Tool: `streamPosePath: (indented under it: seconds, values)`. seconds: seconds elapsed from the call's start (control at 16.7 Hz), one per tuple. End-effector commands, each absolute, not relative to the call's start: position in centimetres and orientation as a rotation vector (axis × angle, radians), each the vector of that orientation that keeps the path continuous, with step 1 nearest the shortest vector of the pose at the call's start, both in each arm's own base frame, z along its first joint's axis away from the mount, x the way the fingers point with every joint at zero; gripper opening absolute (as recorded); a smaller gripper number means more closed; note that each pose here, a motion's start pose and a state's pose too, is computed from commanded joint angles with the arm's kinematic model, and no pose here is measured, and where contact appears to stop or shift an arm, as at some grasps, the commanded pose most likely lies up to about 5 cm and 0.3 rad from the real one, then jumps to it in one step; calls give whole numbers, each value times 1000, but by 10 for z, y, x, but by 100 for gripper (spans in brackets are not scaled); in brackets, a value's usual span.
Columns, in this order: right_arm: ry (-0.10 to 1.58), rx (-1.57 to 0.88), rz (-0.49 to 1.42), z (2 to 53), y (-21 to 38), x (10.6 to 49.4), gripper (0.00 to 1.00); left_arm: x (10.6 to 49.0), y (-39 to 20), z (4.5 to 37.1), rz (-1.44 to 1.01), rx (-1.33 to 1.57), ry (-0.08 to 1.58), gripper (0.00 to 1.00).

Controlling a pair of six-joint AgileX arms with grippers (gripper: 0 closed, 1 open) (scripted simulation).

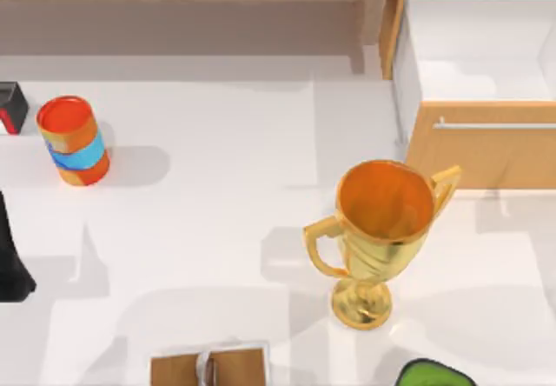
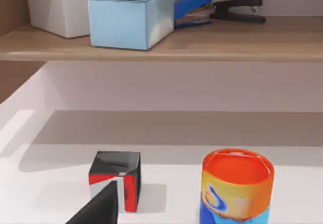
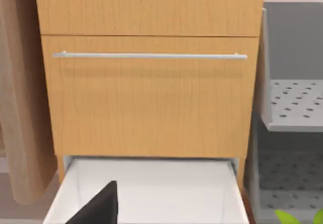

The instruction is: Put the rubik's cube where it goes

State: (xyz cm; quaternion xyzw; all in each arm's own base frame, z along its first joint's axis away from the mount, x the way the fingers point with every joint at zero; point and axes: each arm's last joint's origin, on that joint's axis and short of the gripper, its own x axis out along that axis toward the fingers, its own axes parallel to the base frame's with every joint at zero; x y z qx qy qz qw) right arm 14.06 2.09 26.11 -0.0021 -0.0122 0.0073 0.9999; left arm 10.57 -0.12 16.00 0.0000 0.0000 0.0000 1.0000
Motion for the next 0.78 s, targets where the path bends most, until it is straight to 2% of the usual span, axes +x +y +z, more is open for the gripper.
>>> streamPosePath:
  seconds: [0.18,0.42,0.6,0.78]
  values:
    - [-30,-4,19,304,46,182,100,106,-1,160,0,0,0,100]
    - [-33,0,21,337,106,257,100,106,-1,160,0,0,0,100]
    - [-35,5,22,334,171,313,100,106,-1,160,0,0,0,100]
    - [-35,12,22,306,243,356,100,106,-1,160,0,0,0,100]
